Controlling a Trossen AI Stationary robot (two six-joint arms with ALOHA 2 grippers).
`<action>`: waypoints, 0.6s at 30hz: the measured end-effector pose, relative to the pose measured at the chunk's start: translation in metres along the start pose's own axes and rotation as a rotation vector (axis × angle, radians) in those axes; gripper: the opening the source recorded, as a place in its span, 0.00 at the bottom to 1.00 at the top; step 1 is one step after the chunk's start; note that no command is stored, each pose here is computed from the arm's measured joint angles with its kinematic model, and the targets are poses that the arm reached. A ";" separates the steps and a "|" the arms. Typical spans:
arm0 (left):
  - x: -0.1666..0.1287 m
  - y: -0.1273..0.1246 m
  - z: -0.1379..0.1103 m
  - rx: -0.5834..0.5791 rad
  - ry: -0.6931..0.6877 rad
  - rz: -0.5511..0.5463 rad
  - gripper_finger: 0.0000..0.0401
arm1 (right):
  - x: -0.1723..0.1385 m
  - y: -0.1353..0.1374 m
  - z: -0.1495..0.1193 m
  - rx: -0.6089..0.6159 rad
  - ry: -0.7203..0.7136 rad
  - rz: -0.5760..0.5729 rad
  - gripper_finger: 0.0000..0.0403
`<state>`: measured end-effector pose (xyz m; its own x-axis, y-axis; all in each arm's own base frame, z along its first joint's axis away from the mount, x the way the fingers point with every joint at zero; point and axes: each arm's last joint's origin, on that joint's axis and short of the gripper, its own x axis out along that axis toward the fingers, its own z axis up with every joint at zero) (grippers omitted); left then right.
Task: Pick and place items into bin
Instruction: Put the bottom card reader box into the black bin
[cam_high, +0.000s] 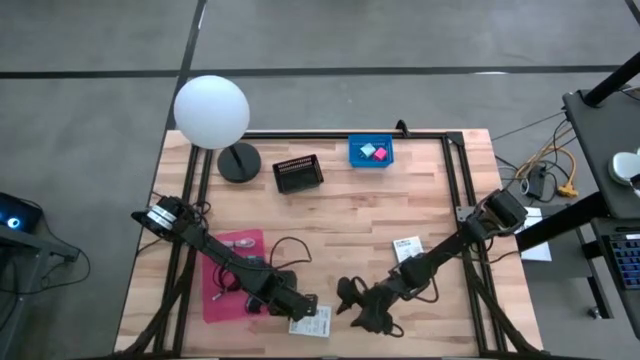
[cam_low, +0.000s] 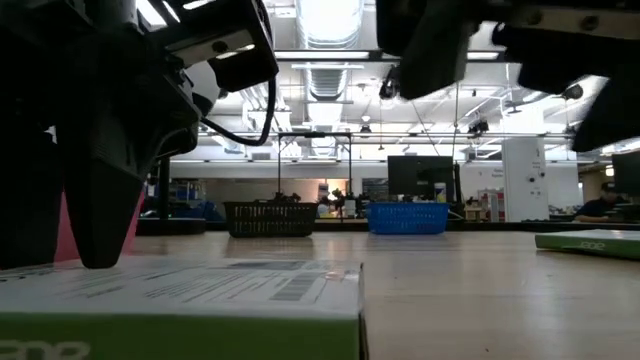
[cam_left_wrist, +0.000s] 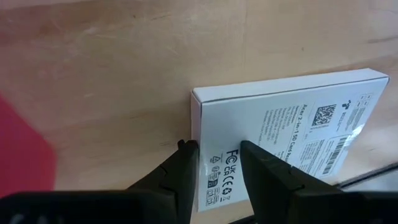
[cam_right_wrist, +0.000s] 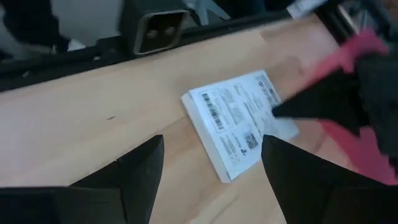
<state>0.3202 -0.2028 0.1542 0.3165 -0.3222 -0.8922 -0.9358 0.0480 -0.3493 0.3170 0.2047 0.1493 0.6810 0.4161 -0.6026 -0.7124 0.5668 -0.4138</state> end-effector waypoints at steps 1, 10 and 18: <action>-0.001 -0.001 0.000 0.010 0.006 -0.007 0.27 | 0.001 0.001 0.000 -0.038 0.000 0.003 0.63; -0.007 -0.010 -0.006 0.029 0.027 -0.075 0.27 | 0.001 0.000 -0.002 0.035 0.012 -0.004 0.63; -0.008 -0.019 -0.006 0.069 0.010 -0.142 0.27 | 0.001 0.001 -0.003 0.089 0.024 0.003 0.61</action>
<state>0.3345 -0.2066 0.1700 0.4431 -0.3399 -0.8296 -0.8687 0.0659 -0.4910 0.3166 0.2040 0.1460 0.6736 0.4013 -0.6207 -0.6960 0.6269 -0.3501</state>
